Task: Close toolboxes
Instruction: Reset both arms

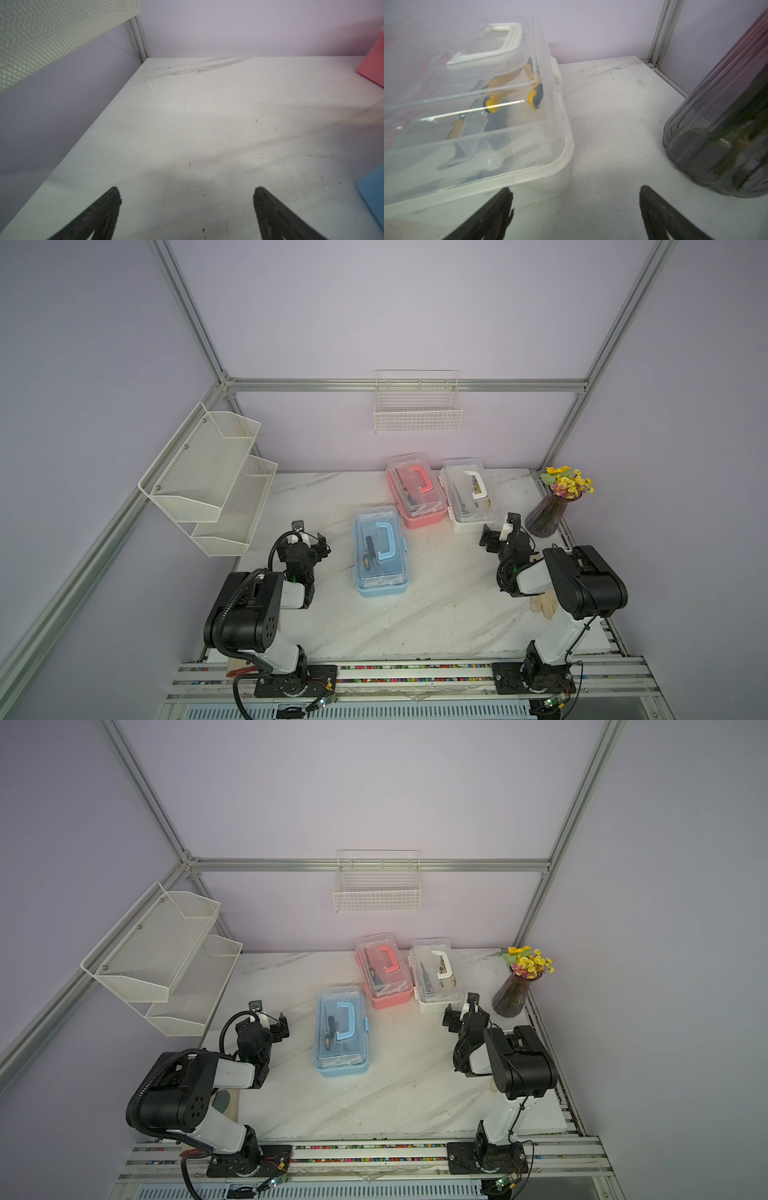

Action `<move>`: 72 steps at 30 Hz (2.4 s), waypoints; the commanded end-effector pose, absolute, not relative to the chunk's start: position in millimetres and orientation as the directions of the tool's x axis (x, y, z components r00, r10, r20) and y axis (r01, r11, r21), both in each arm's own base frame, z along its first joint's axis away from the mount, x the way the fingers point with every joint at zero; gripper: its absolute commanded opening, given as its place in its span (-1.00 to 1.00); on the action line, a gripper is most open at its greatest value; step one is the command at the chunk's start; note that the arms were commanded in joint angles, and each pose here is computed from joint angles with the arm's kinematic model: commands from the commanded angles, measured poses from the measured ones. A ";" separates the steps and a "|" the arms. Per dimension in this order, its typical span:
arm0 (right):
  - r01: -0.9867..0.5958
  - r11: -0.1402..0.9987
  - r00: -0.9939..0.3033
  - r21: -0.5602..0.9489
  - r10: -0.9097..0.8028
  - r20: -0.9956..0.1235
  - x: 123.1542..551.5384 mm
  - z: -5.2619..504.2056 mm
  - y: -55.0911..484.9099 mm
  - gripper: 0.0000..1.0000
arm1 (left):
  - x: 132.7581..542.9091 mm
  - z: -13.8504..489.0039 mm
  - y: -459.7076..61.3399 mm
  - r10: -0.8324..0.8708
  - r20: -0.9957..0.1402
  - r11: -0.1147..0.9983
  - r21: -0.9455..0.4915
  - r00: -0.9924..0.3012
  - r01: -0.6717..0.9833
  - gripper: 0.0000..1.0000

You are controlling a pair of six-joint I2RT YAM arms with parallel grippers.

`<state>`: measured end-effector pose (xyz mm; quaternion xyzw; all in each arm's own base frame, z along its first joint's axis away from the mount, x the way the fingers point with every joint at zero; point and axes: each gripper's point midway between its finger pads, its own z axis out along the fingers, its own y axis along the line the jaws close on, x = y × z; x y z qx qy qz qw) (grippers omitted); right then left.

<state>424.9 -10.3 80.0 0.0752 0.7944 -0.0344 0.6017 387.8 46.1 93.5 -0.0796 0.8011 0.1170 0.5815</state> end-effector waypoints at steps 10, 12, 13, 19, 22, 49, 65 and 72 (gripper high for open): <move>0.156 0.987 -0.195 0.040 0.071 -0.978 432.5 99.1 -11.2 0.95 | 396.7 114.4 46.6 0.008 -0.970 0.960 0.076 -0.244 -0.271 1.00; 0.156 0.987 -0.195 0.040 0.071 -0.978 432.5 99.3 -11.0 0.94 | 396.4 113.1 47.3 0.007 -0.970 0.959 0.075 -0.244 -0.274 1.00; 0.156 0.987 -0.196 0.040 0.071 -0.978 432.4 98.8 -11.0 0.94 | 396.8 114.1 46.6 0.009 -0.971 0.959 0.075 -0.237 -0.272 1.00; 0.156 0.987 -0.195 0.040 0.070 -0.978 432.4 99.1 -11.0 0.94 | 396.9 114.2 46.6 0.010 -0.971 0.959 0.077 -0.238 -0.271 1.00; 0.156 0.987 -0.195 0.041 0.072 -0.978 432.6 99.3 -11.0 0.94 | 396.4 114.4 46.8 0.010 -0.971 0.960 0.076 -0.237 -0.271 1.00; 0.155 0.987 -0.196 0.042 0.072 -0.978 432.6 99.0 -10.7 0.94 | 392.6 115.2 54.9 -0.011 -0.973 0.944 0.067 -0.232 -0.323 1.00; 0.185 0.981 -0.148 0.059 0.087 -0.985 420.7 104.0 -16.4 0.94 | 390.9 118.9 50.5 0.020 -0.979 0.947 0.084 -0.201 -0.311 1.00; 0.171 0.984 -0.157 0.041 0.068 -0.985 424.2 103.0 -10.3 0.94 | 379.7 120.7 60.9 -0.017 -0.988 0.931 0.040 -0.154 -0.363 1.00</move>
